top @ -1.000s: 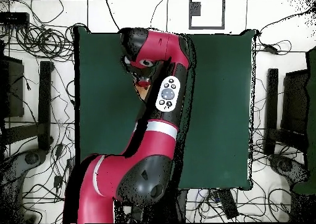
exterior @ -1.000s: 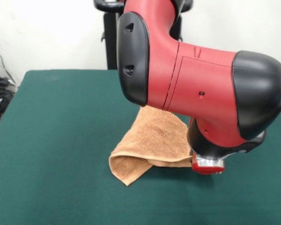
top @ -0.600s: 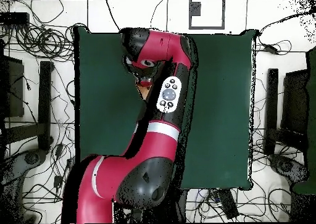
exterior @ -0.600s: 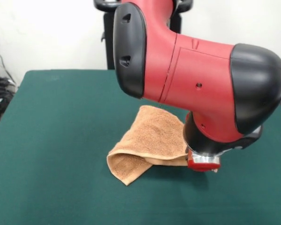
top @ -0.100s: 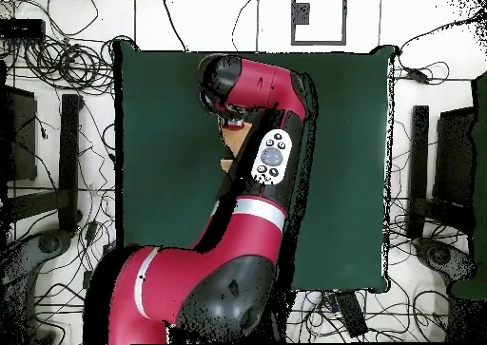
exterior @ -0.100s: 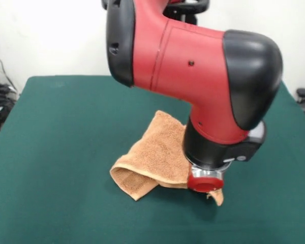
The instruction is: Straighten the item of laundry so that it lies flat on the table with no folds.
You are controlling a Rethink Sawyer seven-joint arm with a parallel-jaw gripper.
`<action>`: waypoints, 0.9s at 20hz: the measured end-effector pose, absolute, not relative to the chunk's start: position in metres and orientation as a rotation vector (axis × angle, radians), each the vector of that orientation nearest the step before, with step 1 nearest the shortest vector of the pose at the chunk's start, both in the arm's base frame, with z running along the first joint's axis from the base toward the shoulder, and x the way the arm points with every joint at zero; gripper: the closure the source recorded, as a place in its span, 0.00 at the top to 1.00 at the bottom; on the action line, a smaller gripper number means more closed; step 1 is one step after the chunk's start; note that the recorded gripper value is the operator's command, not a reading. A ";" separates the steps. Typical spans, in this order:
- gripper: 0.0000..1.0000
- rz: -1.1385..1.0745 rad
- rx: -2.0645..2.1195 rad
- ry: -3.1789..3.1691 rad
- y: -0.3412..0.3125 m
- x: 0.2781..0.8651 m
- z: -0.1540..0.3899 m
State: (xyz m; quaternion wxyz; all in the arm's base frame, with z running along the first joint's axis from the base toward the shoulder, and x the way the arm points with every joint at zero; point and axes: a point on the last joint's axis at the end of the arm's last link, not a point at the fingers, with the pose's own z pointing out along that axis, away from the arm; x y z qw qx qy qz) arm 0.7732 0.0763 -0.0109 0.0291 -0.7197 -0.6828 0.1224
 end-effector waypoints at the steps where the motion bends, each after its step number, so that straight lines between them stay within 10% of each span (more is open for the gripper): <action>1: 0.00 0.362 -2.233 -2.106 0.074 0.770 -0.011; 18: 0.00 0.342 -2.199 -2.070 0.078 0.724 -0.004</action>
